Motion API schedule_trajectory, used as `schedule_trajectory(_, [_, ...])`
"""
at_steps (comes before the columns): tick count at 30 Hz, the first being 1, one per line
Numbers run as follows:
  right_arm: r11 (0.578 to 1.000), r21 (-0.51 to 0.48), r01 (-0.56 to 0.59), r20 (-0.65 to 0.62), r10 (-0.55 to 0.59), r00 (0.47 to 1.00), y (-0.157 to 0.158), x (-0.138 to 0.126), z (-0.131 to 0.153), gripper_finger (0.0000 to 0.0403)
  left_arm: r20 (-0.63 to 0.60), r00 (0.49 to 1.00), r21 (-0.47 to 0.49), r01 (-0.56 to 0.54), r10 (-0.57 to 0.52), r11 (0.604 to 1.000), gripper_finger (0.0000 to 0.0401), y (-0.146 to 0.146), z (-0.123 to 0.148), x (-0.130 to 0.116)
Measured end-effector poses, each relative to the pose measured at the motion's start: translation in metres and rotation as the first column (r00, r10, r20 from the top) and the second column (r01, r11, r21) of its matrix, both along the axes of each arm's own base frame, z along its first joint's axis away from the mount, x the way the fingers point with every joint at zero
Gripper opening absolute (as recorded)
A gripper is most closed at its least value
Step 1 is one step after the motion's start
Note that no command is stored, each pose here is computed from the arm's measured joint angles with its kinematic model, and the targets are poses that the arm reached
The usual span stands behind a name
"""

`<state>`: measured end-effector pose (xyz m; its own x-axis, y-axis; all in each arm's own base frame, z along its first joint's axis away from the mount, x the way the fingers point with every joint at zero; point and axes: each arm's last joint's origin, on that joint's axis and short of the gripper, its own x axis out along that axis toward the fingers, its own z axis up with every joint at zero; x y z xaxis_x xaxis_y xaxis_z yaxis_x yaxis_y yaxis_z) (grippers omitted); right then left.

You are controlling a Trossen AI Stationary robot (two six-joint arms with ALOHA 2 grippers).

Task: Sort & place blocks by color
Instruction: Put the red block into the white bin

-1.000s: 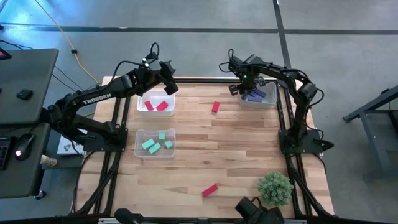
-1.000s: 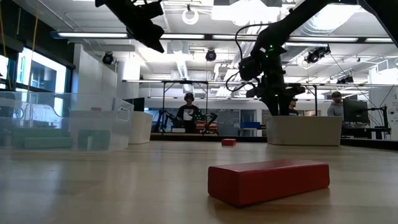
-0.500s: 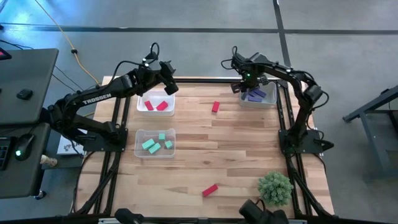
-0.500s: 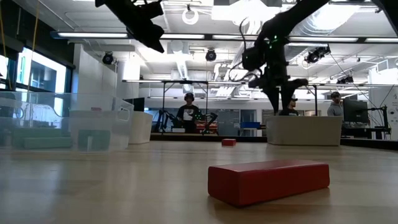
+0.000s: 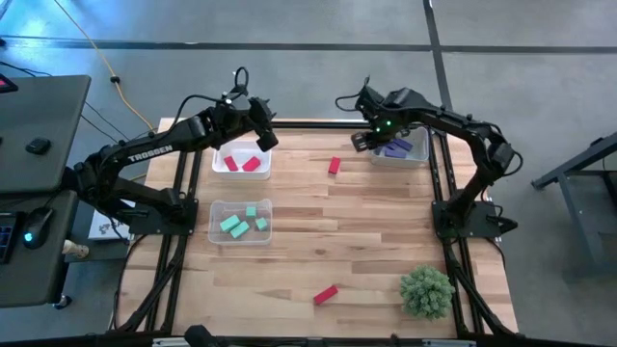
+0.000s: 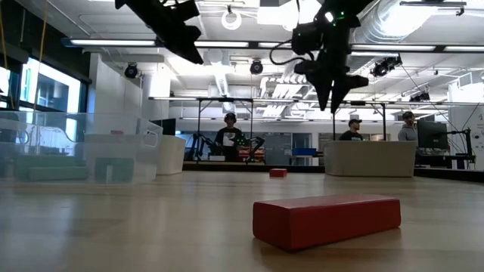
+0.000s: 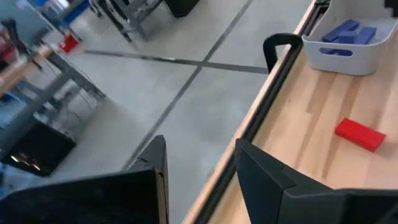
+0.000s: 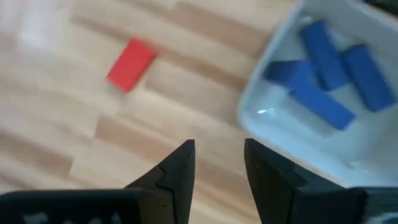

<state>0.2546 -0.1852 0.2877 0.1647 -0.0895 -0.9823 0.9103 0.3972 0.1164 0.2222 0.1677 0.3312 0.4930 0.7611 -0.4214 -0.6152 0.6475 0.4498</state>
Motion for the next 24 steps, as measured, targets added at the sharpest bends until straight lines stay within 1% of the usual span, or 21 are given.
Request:
schedule_trajectory(3, [0.996, 0.015, -0.091, 0.017, 0.091, 0.996, 0.014, 0.010, 0.000, 0.0129, 0.029, 0.999, -0.053, -0.018, 0.020, 0.998, 0.0101, -0.004, -0.003, 0.001])
schedule_trajectory(7, [0.977, 0.003, -0.212, 0.021, 0.212, 0.977, 0.033, 0.022, 0.000, 0.0129, 0.035, 0.999, -0.110, -0.014, 0.018, 0.994, 0.0101, -0.012, -0.006, 0.004])
schedule_trajectory(12, [0.936, -0.011, -0.351, 0.026, 0.351, 0.936, 0.059, 0.036, 0.000, 0.0139, 0.082, 0.997, -0.188, 0.008, 0.007, 0.982, 0.0101, -0.029, -0.009, 0.012])
schedule_trajectory(16, [0.898, -0.037, -0.439, 0.044, 0.440, 0.897, 0.079, 0.047, 0.001, 0.0159, 0.102, 0.995, -0.245, 0.039, -0.014, 0.969, 0.0101, -0.046, -0.012, 0.019])
schedule_trajectory(19, [0.841, -0.057, -0.538, 0.048, 0.540, 0.840, 0.097, 0.054, 0.002, 0.0175, 0.114, 0.993, -0.305, 0.055, -0.021, 0.951, 0.0101, -0.061, -0.015, 0.024])
schedule_trajectory(21, [0.796, -0.053, -0.604, 0.060, 0.606, 0.793, 0.110, 0.057, 0.002, 0.0180, 0.127, 0.992, -0.354, 0.059, -0.015, 0.934, 0.0101, -0.072, -0.017, 0.026])
schedule_trajectory(24, [0.724, -0.071, -0.686, 0.060, 0.690, 0.721, 0.128, 0.062, 0.002, 0.0181, 0.143, 0.990, -0.422, 0.066, -0.006, 0.904, 0.0101, -0.089, -0.020, 0.030])
